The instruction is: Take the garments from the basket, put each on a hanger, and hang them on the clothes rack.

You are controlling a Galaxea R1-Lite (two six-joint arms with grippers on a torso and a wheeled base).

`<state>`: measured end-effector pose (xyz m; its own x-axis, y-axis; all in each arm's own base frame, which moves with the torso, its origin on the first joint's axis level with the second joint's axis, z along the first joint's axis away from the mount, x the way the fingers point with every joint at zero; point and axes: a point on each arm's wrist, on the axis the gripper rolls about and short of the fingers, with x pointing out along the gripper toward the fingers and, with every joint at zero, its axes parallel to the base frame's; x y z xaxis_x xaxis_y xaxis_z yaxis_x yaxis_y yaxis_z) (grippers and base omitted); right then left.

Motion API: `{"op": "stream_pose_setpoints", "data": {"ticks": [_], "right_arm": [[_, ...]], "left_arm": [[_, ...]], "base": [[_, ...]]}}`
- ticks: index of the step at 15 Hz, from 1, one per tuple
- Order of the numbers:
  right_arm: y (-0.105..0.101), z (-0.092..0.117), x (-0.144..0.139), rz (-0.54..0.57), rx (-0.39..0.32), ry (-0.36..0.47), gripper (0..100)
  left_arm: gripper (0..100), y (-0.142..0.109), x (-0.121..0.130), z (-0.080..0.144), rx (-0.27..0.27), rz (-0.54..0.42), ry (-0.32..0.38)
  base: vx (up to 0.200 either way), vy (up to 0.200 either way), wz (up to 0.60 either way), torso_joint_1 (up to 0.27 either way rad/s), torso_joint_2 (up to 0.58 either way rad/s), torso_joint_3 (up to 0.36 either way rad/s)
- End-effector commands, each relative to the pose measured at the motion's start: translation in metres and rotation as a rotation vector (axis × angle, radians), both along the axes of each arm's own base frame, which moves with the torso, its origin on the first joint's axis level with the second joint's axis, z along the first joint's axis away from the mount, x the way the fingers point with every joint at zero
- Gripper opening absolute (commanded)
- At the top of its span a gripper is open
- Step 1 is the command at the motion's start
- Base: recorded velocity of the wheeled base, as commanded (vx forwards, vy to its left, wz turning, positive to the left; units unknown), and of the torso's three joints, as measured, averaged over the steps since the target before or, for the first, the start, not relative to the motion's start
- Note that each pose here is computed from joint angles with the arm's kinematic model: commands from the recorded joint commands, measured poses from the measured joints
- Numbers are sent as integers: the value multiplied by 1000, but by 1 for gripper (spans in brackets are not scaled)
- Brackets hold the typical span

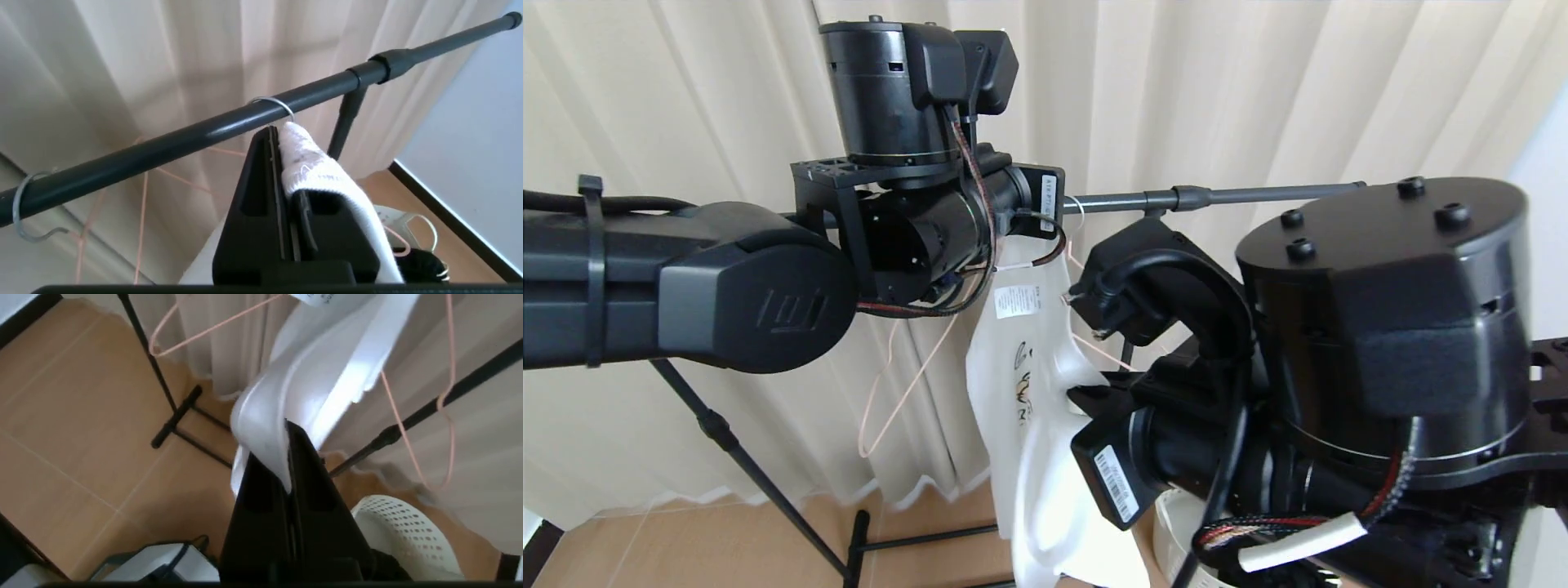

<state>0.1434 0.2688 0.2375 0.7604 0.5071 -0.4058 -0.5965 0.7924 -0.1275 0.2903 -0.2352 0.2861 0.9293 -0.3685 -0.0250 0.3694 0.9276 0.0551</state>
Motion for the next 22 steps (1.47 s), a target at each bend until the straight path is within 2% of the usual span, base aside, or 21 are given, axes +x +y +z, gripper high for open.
{"op": "stream_pose_setpoints", "data": {"ticks": [1, 4, 5, 8, 10, 13, 15, 17, 18, 19, 22], "right_arm": [[25, -7, 2, 14, 16, 23, 0], [41, -4, 2, -2, 96, 57, 0], [45, -5, 2, -6, 111, 69, 0], [45, -5, 2, -22, 129, 79, 0], [39, -4, 2, -32, 133, 83, 0], [15, -8, 7, -79, 102, 88, 0], [1, -15, 17, -127, 71, 94, 0], [-3, -17, 23, -160, 63, 91, 0], [-11, -20, 39, -235, 53, 81, 0], [-13, -20, 44, -251, 53, 80, 0], [-22, -19, 59, -286, 32, 55, 0]], "left_arm": [[0, 2, 3, 4, -7, -20, -7], [0, 5, 4, 4, -28, -82, 3], [0, 8, 3, 6, -36, -114, 7], [0, 20, 8, 7, -52, -128, 49], [0, 30, 12, 4, -49, -106, 101], [0, 47, 18, 6, -41, -49, 126], [0, 54, 11, 12, -26, -38, 151], [0, 58, 4, 16, -18, -37, 165], [0, 66, -8, 23, -3, -33, 187], [0, 69, -13, 25, 7, -27, 200], [0, 80, -37, 26, 94, 6, 288]], "base": [[0, 0, 0, 0, 0, 0], [0, 0, 0, 0, 0, 0], [0, 0, 0, 0, 0, 0], [0, 0, 0, 0, 0, 0], [0, 0, 0, 0, 0, 0], [0, 0, 0, 0, 0, 0], [0, 0, 0, 0, 0, 0], [0, 0, 0, 0, 0, 0], [0, 0, 0, 0, 0, 0], [0, 0, 0, 0, 0, 0], [0, 0, 0, 0, 0, 0]]}}
